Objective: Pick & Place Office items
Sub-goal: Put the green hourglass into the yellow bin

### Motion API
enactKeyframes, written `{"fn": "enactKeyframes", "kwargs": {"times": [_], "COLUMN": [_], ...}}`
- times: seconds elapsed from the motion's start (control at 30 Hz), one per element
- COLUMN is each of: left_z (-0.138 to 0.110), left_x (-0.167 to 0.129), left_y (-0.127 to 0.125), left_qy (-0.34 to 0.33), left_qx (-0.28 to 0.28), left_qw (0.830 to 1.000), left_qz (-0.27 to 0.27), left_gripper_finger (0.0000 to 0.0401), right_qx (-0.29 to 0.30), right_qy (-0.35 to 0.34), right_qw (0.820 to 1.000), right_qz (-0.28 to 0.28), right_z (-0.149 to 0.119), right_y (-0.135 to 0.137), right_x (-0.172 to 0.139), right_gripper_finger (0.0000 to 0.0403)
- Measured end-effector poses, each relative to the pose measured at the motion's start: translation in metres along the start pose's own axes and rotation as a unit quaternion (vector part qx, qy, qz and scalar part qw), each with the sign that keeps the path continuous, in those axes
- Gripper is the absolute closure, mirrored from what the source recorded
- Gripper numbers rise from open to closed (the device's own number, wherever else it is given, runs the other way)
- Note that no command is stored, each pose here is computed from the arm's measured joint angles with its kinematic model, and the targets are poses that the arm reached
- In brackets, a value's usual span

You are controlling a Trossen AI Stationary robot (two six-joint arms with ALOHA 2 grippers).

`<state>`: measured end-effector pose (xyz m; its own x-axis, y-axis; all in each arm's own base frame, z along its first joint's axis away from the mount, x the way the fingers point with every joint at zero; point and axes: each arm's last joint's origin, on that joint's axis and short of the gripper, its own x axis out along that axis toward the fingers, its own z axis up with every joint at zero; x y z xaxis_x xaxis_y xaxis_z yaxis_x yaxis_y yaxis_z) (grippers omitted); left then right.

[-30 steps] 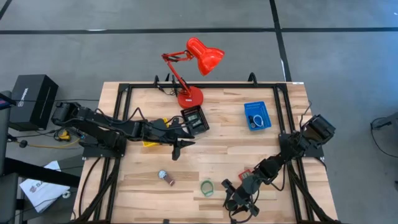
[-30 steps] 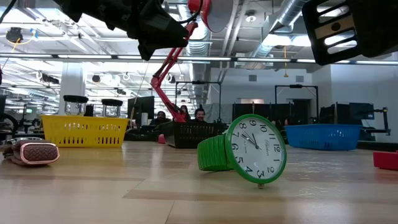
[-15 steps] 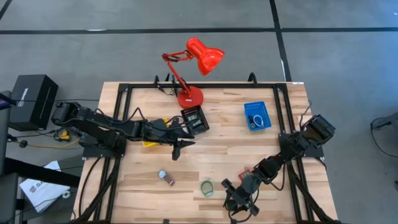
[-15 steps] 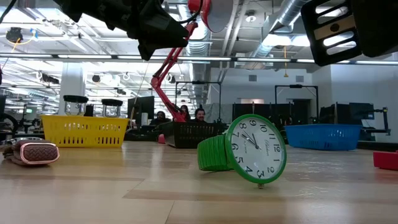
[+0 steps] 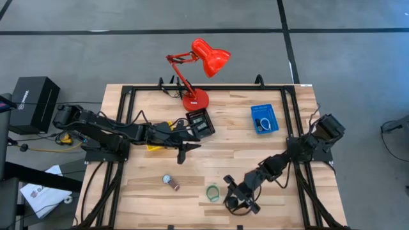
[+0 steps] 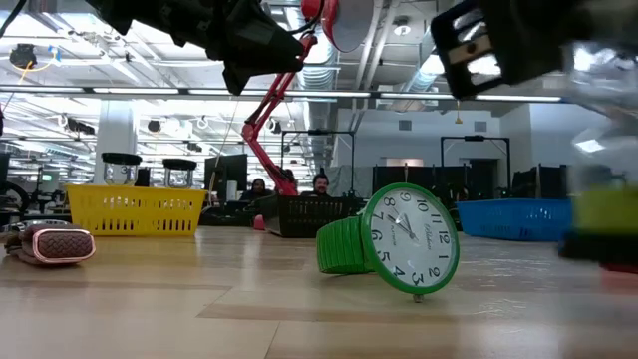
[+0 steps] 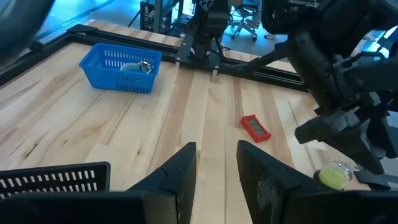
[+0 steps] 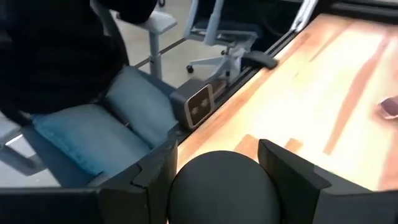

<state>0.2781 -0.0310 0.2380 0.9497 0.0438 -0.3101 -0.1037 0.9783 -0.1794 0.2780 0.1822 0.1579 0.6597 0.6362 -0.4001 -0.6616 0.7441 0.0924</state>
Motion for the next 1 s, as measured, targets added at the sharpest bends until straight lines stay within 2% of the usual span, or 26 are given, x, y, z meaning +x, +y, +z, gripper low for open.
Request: {"fn": "enactKeyframes", "kwargs": {"times": [0.1,0.3,0.4,0.53,0.63,0.8,1.0], "left_z": [0.000,0.001,0.001,0.001,0.005,0.022,0.040], "left_x": [0.000,0.000,0.000,0.000,-0.005,-0.025,-0.052], "left_y": [0.000,0.000,0.000,0.000,-0.001,-0.001,-0.001], "left_qy": [-0.001,-0.004,-0.005,-0.007,-0.016,-0.056,-0.107], "left_qx": [0.000,-0.001,-0.001,-0.001,0.000,0.020,0.048], "left_qw": [1.000,1.000,1.000,1.000,1.000,0.998,0.993], "left_qz": [0.000,-0.001,-0.002,-0.002,-0.005,-0.013,-0.020], "left_gripper_finger": [0.0291,0.0291,0.0291,0.0291,0.0291,0.0291,0.0290], "right_qx": [0.004,-0.027,-0.016,0.011,0.027,0.072,0.084], "right_qy": [0.003,-0.006,-0.015,-0.004,0.003,-0.011,-0.004], "right_qw": [1.000,0.998,0.996,0.991,0.986,0.974,0.970], "right_qz": [-0.015,-0.050,-0.082,-0.134,-0.167,-0.215,-0.230], "right_z": [0.006,0.025,0.031,0.024,0.013,0.002,0.004], "right_y": [-0.009,-0.029,-0.048,-0.081,-0.106,-0.145,-0.181], "right_x": [-0.009,-0.037,-0.051,-0.062,-0.065,-0.065,-0.042], "right_gripper_finger": [0.0207,0.0204,0.0207,0.0201,0.0194,0.0208,0.0208]}}
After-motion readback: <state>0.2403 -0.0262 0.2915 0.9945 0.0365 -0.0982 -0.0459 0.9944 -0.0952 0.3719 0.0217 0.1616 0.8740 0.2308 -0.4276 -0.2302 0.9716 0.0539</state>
